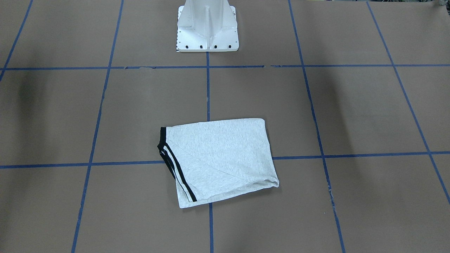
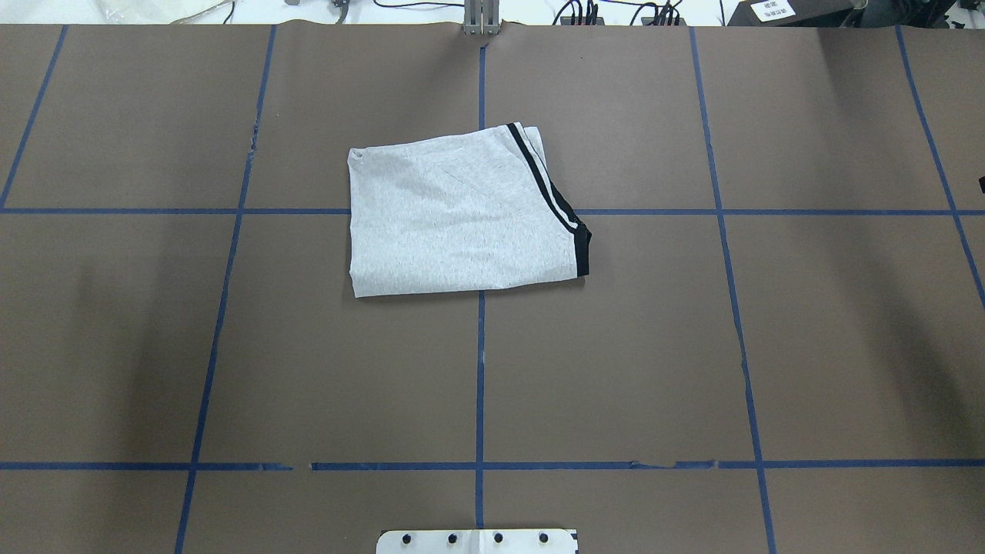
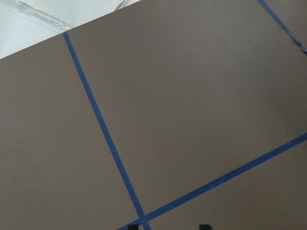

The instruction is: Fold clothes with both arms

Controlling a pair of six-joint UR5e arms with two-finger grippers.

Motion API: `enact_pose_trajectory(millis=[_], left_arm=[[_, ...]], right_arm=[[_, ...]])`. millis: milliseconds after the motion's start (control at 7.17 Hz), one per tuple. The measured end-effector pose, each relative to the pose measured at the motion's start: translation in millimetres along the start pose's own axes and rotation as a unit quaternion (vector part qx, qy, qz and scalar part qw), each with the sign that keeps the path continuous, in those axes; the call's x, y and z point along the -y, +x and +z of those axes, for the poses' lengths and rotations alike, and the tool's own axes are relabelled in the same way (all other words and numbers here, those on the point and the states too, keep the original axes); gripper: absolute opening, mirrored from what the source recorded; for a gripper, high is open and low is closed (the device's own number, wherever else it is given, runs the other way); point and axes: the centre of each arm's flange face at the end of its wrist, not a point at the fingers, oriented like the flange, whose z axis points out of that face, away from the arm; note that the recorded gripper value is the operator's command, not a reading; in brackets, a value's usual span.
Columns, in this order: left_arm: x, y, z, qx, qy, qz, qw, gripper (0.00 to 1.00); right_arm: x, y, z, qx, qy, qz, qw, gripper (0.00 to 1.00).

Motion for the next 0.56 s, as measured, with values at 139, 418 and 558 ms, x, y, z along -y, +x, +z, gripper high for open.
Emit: enact_pose_trajectory(millis=[139, 418, 558], left_arm=[[6, 4, -10, 0.001, -0.018, -0.016, 0.9997, 0.6], [16, 25, -34, -0.003, -0.062, -0.06, 0.9963, 1.0], [12, 29, -38, -0.004, -0.075, -0.074, 0.9944, 1.0]], right_arm=[[-9, 14, 3, -0.003, -0.005, -0.013, 0.9999, 1.0], [-27, 35, 14, -0.007, -0.017, -0.026, 0.9995, 1.0], [-34, 41, 18, -0.007, -0.022, -0.031, 0.9993, 1.0]])
